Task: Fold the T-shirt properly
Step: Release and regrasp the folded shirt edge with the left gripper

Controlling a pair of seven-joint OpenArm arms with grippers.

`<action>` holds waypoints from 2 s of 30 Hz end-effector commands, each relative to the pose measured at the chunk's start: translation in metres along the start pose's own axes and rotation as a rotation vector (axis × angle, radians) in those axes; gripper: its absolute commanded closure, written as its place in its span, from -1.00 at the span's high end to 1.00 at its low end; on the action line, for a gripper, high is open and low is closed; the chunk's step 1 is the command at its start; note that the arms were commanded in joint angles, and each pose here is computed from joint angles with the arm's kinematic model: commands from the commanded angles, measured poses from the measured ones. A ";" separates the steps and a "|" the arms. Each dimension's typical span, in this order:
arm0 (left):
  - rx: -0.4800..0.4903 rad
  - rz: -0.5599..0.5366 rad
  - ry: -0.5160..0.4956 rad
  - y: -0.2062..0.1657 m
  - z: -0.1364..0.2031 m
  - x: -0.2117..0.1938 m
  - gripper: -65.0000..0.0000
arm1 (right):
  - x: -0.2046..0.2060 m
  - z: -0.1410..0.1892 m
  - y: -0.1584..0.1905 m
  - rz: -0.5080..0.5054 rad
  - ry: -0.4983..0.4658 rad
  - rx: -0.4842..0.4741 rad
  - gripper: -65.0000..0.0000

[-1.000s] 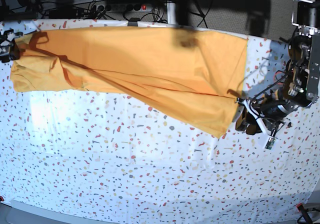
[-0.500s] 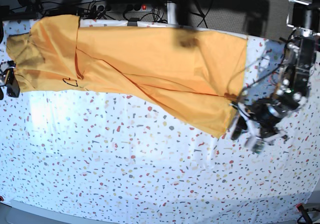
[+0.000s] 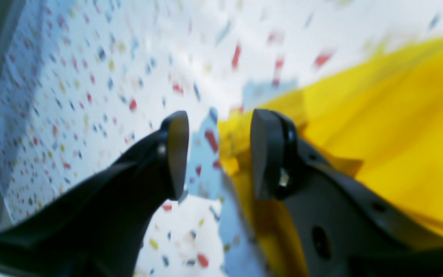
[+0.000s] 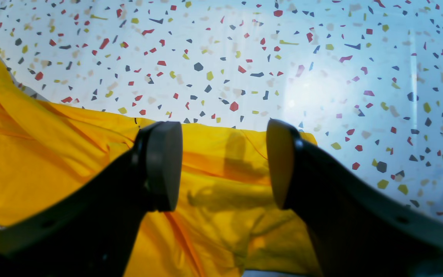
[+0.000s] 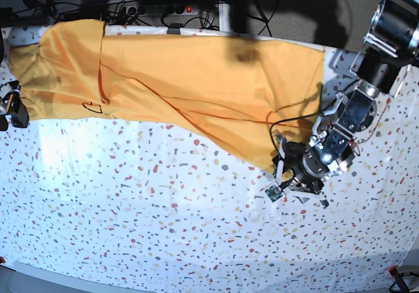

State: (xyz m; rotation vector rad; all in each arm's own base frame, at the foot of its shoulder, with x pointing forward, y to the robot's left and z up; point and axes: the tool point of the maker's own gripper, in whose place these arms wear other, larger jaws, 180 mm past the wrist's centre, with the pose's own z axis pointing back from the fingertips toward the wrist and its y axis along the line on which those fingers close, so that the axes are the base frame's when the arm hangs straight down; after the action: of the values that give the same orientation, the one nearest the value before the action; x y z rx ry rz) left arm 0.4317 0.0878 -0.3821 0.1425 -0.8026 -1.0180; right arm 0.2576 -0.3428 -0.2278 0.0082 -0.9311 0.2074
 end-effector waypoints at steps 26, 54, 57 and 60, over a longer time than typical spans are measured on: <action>-0.072 0.186 0.004 0.013 0.005 0.015 -1.00 | 0.017 0.005 -0.004 0.030 -0.045 -0.007 0.07; -0.118 0.669 0.000 0.032 -0.001 -0.007 -0.46 | 0.014 0.005 -0.002 0.027 -0.032 -0.001 0.07; -0.125 0.682 0.034 0.030 0.000 -0.016 -0.46 | 0.014 0.005 -0.002 0.027 -0.033 0.000 0.07; -0.179 0.740 0.025 0.019 0.000 -0.013 -0.46 | 0.016 0.005 0.000 0.020 -0.043 0.016 0.07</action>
State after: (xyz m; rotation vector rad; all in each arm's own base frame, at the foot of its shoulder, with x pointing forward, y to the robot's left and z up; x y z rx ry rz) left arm 0.4255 0.1087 -0.4002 -0.2782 -0.5965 -0.3748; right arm 0.2563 -0.3400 -0.2291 0.0266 -0.9221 0.2080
